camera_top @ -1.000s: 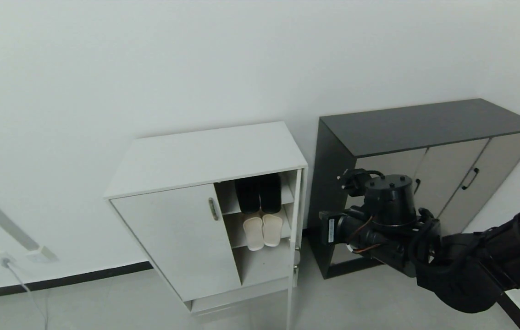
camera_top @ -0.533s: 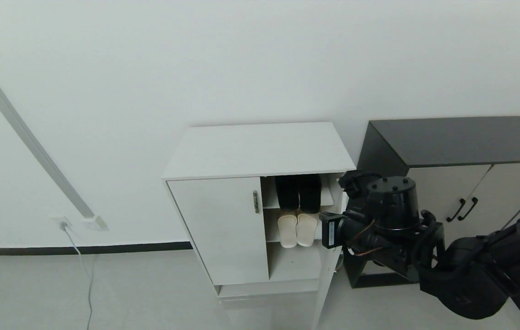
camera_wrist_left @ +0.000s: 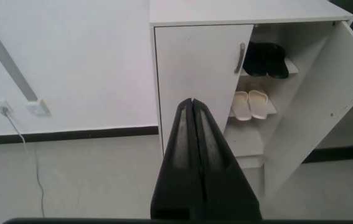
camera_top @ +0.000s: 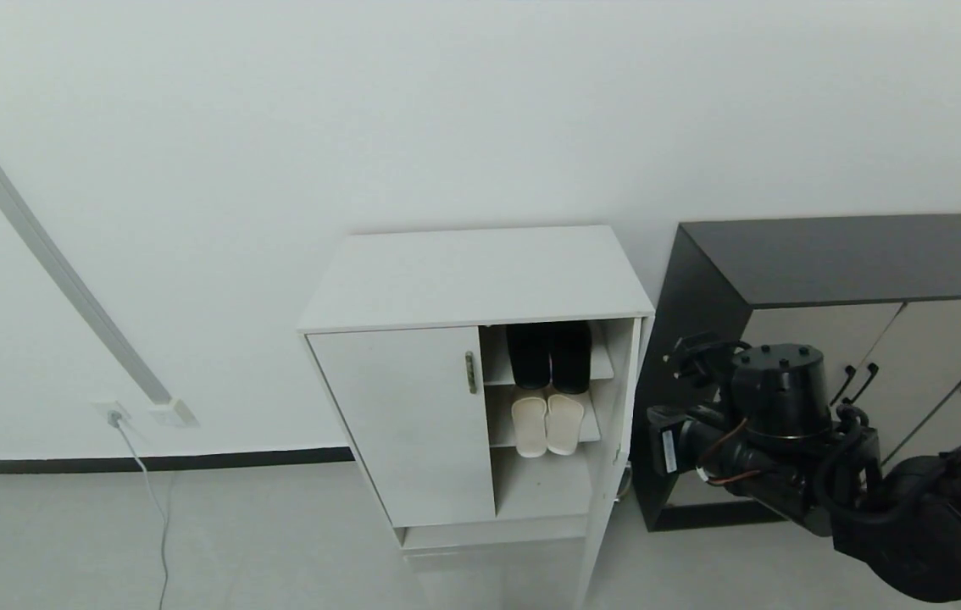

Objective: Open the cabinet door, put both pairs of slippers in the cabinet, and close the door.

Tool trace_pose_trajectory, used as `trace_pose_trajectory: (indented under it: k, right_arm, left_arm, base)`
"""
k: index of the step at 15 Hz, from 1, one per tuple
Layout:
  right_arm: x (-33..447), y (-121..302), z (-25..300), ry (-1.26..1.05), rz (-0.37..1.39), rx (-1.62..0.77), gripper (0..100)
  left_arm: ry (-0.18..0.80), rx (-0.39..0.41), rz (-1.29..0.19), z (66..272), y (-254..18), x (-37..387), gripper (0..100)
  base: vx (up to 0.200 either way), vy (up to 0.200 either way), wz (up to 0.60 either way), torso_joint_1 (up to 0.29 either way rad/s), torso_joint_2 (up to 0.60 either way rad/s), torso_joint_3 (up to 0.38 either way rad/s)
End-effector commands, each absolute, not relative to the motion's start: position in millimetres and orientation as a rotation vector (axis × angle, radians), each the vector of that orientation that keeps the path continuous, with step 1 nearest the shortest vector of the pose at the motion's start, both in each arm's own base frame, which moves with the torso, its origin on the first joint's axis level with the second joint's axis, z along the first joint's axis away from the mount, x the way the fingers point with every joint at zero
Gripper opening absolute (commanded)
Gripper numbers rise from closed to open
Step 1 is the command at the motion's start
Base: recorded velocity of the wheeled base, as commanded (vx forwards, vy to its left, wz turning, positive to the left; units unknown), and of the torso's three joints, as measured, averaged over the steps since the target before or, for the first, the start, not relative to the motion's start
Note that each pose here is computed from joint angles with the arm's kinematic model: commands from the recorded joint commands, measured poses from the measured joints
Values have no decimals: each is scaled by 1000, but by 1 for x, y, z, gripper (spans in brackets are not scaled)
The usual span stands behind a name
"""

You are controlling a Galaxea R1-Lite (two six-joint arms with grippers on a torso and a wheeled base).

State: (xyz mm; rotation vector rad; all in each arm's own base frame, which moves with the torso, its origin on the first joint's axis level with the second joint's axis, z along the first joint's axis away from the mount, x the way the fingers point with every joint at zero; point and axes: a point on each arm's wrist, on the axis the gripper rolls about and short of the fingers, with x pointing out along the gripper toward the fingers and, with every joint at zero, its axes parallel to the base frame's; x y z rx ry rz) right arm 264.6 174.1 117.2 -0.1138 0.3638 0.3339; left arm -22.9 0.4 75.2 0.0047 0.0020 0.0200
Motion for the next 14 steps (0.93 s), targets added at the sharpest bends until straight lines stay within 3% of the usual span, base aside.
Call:
trace_pose_trajectory:
  k: [1, 4, 14]
  right_arm:
    - [258, 163, 110, 399, 316, -130, 0]
    - [253, 157, 92, 468, 315, -156, 0]
    - [268, 166, 42, 511, 342, -158, 0]
  left_arm:
    - [3, 5, 20, 75, 0, -23, 0]
    - [2, 3, 21, 76, 0, -23, 0]
    - [0, 2, 21, 76, 0, -23, 0]
  base:
    - [200, 0, 0, -2, -2, 2]
    - [200, 0, 0, -4, -4, 4]
    - [0, 0, 0, 6, 1, 0]
